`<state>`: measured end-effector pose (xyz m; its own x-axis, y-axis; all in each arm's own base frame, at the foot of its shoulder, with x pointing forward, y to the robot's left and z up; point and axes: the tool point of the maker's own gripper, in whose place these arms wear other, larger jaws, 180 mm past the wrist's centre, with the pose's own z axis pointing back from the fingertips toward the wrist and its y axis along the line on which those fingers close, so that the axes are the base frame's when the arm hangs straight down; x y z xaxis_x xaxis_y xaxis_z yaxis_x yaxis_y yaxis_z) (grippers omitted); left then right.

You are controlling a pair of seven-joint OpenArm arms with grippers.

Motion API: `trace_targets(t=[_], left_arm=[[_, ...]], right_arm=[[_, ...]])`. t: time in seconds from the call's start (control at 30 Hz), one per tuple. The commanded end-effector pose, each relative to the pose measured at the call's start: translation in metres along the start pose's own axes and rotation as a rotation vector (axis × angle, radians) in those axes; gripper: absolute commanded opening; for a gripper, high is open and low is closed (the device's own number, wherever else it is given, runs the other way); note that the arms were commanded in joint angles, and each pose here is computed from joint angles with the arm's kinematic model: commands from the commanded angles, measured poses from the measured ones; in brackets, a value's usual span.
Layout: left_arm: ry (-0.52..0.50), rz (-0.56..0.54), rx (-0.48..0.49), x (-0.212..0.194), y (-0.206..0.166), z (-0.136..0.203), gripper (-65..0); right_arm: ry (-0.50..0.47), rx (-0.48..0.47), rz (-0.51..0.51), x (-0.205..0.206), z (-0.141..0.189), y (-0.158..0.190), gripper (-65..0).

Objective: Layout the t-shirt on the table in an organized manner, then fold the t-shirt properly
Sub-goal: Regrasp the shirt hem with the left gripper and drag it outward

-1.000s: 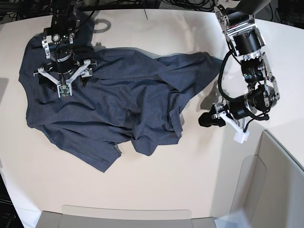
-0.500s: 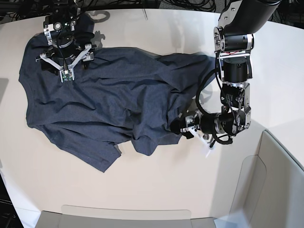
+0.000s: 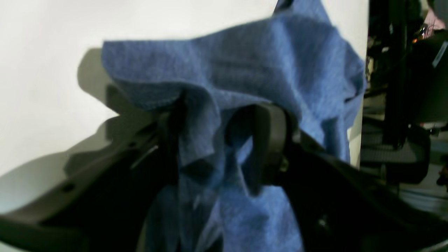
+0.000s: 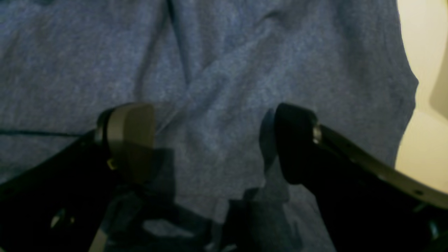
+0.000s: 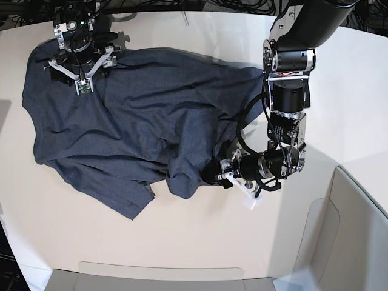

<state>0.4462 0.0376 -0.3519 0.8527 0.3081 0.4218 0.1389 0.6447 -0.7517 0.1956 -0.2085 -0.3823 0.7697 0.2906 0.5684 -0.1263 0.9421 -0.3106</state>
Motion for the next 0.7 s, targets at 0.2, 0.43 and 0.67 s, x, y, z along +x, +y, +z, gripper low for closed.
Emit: trace_targets(t=[0.2, 0.43, 0.67], left_arm=[[-0.179, -0.03, 0.01, 0.051, 0.004, 0.022, -65.0], [-0.267, -0.04, 0.101, 0.069, 0.043, 0.057, -65.0], [-0.372, 0.115, 0.214, 0.088, 0.082, 0.092, -65.0]], right_arm=[[0.035, -0.015, 0.038, -0.013, 0.001, -0.009, -13.0], [0.042, -0.014, 0.037, -0.016, 0.0, -0.009, -13.0], [0.034, -0.017, 0.036, -0.012, -0.001, -0.01, -13.0]])
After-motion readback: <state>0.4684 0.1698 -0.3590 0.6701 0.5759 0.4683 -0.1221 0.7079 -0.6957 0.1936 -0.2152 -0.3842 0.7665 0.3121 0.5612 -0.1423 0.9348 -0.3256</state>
